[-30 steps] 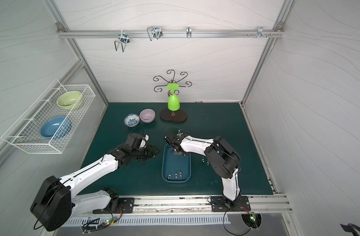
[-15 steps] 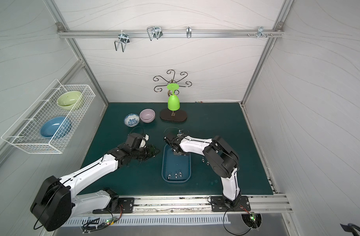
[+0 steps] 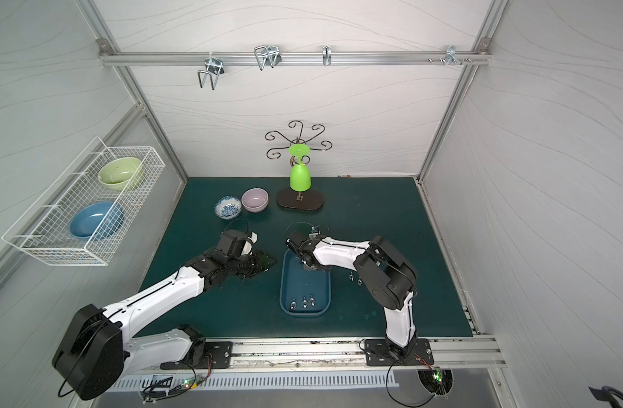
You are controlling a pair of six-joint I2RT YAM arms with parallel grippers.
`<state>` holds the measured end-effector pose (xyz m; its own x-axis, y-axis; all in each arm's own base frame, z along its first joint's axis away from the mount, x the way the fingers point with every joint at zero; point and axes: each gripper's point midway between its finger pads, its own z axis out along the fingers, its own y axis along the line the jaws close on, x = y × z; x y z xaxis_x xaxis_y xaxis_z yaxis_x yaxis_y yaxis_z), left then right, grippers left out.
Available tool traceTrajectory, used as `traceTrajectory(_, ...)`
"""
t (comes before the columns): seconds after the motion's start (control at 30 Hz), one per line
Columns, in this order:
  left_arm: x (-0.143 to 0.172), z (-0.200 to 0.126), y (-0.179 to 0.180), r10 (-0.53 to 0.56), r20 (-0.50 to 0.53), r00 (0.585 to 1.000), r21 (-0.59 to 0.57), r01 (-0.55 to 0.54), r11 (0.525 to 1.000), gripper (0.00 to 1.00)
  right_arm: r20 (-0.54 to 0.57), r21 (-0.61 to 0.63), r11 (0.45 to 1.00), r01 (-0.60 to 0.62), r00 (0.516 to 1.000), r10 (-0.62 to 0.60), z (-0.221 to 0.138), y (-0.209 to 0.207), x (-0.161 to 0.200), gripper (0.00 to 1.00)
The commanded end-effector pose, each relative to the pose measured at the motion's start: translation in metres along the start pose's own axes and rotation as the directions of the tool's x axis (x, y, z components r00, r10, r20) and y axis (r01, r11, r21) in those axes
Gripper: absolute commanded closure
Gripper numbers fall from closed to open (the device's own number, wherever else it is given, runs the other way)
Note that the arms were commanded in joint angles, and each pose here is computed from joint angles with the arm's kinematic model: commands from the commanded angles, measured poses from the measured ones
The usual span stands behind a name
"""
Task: Take out the wing nut from the storage box
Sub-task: Pick up the wing nut from the storage box.
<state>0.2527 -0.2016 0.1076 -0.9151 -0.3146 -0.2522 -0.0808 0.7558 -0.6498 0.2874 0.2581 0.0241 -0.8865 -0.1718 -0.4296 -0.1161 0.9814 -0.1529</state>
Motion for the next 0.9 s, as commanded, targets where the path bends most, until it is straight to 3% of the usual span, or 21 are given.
traceTrajectory(0.0, -0.008, 0.001, -0.010, 0.001, 0.020, 1.000, 0.039, -0.002, 0.999, 0.48, -0.006, -0.045, 0.999, 0.028, 1.000, -0.028, -0.013, 0.005, 0.008, 1.00)
traceTrajectory(0.37, -0.013, -0.004, -0.035, 0.028, 0.019, 0.999, 0.079, -0.029, 0.996, 0.48, 0.048, -0.168, 0.985, 0.048, 0.998, -0.041, -0.056, 0.021, -0.006, 1.00)
traceTrajectory(0.6, -0.018, -0.003, -0.060, 0.081, 0.038, 0.996, 0.096, -0.084, 0.992, 0.48, 0.105, -0.161, 0.987, -0.029, 0.993, 0.046, -0.070, -0.024, -0.029, 1.00)
traceTrajectory(0.87, -0.017, 0.025, -0.110, 0.161, 0.000, 0.987, 0.166, -0.159, 0.973, 0.48, 0.140, -0.137, 0.972, -0.189, 0.968, 0.208, -0.046, -0.085, -0.062, 1.00)
